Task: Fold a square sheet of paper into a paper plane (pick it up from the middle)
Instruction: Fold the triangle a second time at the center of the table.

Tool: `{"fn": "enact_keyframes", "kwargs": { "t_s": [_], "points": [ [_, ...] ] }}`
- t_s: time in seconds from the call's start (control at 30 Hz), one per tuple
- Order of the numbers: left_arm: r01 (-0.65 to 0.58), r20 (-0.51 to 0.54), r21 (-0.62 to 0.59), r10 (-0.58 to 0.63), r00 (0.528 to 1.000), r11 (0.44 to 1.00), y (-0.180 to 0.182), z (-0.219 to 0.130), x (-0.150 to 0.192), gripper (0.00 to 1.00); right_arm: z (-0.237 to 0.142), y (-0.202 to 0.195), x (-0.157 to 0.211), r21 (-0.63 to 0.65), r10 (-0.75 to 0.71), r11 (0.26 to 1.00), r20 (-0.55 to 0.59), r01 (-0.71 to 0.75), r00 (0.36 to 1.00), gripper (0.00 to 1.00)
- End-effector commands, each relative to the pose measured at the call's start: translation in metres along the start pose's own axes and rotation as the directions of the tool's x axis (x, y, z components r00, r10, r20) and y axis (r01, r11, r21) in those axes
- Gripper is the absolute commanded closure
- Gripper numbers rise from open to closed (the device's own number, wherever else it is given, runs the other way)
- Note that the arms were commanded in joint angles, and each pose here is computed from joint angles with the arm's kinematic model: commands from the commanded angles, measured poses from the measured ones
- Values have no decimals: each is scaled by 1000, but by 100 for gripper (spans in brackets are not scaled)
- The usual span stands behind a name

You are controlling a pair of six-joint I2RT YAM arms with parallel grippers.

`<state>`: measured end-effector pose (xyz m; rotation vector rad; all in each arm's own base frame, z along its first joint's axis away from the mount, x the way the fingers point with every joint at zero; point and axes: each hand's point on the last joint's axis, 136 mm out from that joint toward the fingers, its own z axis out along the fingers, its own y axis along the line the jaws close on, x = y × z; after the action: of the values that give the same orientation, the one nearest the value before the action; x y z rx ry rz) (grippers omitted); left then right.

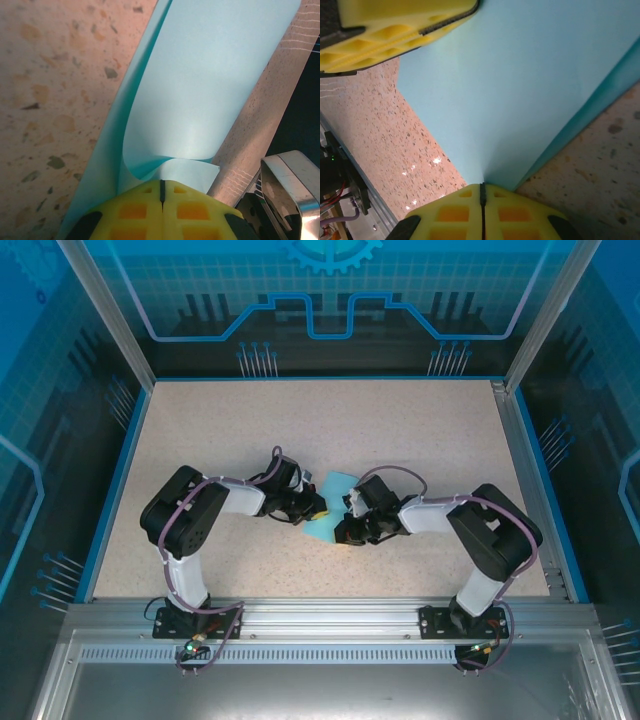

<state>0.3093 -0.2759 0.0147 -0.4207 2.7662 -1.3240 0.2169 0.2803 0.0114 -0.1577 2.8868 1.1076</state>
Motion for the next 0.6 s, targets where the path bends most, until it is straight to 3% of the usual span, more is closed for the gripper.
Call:
{"fn": "enact_keyframes", "kwargs": {
  "t_s": [0.0, 0.27, 0.43, 0.57],
  "points": [
    [55, -21, -95, -57, 998, 994, 29, 4, 15, 100, -11, -11, 10, 74, 13, 997, -25, -11, 1000, 93],
    [78, 5, -88, -78, 997, 993, 26, 3, 20, 100, -37, 36, -16, -21, -61, 998, 90, 63, 994, 91],
    [90, 28, -95, -87, 996, 991, 25, 5, 21, 100, -16, 52, -16, -42, -69, 997, 72, 72, 995, 92],
    [86, 37, -99, -83, 996, 991, 25, 3, 21, 100, -2, 34, -19, -15, -18, 1000, 78, 19, 997, 92]
  ]
}}
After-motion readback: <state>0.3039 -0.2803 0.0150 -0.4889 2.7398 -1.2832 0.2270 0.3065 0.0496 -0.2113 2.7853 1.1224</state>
